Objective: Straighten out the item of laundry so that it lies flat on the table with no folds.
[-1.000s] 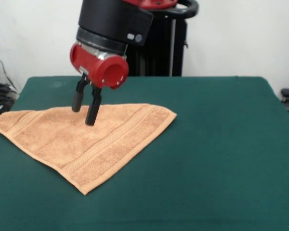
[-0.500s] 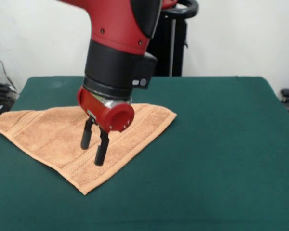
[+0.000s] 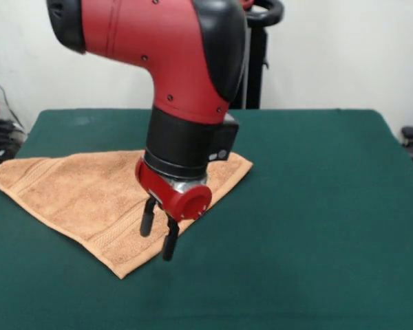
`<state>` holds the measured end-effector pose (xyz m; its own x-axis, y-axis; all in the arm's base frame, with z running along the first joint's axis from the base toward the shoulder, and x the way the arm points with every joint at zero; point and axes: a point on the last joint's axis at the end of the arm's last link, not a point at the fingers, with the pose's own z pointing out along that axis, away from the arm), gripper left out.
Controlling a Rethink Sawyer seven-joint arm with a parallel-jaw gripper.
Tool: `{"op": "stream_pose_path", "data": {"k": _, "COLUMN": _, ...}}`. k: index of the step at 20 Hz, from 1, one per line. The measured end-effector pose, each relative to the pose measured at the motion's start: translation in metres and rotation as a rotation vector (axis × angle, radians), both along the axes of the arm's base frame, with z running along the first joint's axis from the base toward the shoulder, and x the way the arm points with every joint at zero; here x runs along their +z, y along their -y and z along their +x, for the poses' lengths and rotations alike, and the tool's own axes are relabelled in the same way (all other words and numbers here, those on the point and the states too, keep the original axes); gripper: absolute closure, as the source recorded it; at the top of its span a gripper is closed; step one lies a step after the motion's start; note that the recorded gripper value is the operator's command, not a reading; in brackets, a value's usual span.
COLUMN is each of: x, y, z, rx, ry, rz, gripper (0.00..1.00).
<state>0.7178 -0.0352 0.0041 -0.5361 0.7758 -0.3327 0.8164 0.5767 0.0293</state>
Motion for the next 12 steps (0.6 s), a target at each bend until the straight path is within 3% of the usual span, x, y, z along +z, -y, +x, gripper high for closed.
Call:
{"op": "stream_pose_path", "data": {"k": 6, "x": -0.013, "y": -0.018, "z": 0.003, "rx": 0.053, "ry": -0.012, "rz": -0.066, "gripper": 0.0}}
{"op": "stream_pose_path", "data": {"k": 12, "x": -0.01, "y": -0.022, "z": 0.01, "rx": 0.087, "ry": -0.028, "rz": -0.153, "gripper": 0.0}}
